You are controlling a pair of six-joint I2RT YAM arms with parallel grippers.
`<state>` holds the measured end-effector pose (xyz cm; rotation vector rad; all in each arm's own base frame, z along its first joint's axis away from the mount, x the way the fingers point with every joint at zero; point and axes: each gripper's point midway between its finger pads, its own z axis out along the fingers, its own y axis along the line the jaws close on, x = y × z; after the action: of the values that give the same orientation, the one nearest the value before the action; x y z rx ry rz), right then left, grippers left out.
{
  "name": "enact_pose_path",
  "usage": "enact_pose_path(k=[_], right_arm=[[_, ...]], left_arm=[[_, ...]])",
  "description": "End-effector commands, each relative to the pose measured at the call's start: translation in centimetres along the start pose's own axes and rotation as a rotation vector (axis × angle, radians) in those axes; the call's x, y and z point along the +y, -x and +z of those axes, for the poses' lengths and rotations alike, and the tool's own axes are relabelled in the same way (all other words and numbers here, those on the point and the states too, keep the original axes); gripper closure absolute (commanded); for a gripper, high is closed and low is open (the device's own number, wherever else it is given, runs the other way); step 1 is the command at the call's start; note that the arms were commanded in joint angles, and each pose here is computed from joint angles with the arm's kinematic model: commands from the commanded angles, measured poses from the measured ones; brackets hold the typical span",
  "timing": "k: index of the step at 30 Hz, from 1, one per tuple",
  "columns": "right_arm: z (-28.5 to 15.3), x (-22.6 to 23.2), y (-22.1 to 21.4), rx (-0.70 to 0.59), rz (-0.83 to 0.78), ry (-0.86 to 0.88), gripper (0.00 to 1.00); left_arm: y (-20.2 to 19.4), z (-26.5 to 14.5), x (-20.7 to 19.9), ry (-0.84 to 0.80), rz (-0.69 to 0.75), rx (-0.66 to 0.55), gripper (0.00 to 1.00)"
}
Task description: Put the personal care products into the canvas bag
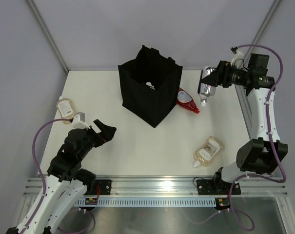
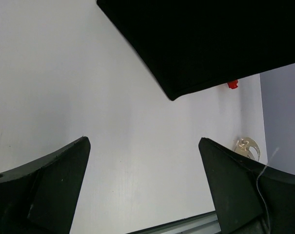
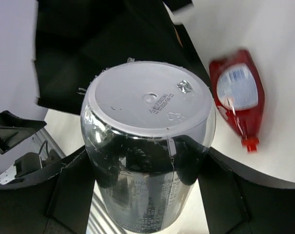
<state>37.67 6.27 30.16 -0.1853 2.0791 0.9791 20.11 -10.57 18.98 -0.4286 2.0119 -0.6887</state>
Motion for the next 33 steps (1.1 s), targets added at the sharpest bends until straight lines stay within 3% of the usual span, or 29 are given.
enact_pose_path(k=[1, 3, 5, 11, 12, 18, 24, 25, 27, 31, 33], right_arm=[[0.5, 9.4, 5.9, -0.096, -0.22, 0.189, 1.0], [1.7, 11.9, 8.6, -0.128, -0.279, 0.205, 1.0], [2.6, 17.2, 10.3, -0.154, -0.374, 0.268, 1.0], [9.2, 22.2, 13.1, -0.217, -0.469, 0.3, 1.0], [12.5, 20.5, 12.8, -0.19, -0.452, 0.264, 1.0], [20.7, 18.6, 9.7, -0.134, -0.508, 0.206, 1.0], [23.5, 15.5, 2.6, 0.077, -0.606, 0.238, 0.99], [23.8, 14.7, 0.6, 0.134, -0.606, 0.253, 0.94], [23.8, 13.7, -0.7, 0.176, -0.636, 0.225, 0.63], [24.4, 11.7, -3.6, 0.289, -0.598, 0.193, 0.41], [24.7, 10.6, -4.6, 0.335, -0.582, 0.168, 0.19]], left_arm=[[3.3, -1.2, -1.3, -0.02, 0.034, -0.112, 0.01], [3.7, -1.3, -1.3, -0.013, 0.044, -0.128, 0.01], [4.1, -1.4, -1.3, -0.009, 0.06, -0.143, 0.01], [5.4, -2.2, -1.2, 0.004, 0.114, -0.199, 0.01], [5.5, -2.3, -1.2, 0.004, 0.122, -0.207, 0.01], [6.7, -2.4, -0.4, 0.058, 0.147, -0.254, 0.01], [6.6, -1.5, -0.4, 0.075, 0.173, -0.228, 0.01], [6.7, -1.5, -0.3, 0.085, 0.173, -0.231, 0.01], [6.7, -1.2, 0.1, 0.111, 0.174, -0.228, 0.01], [7.2, -0.8, 1.2, 0.19, 0.162, -0.242, 0.01], [7.7, -0.7, 1.3, 0.222, 0.161, -0.242, 0.01]])
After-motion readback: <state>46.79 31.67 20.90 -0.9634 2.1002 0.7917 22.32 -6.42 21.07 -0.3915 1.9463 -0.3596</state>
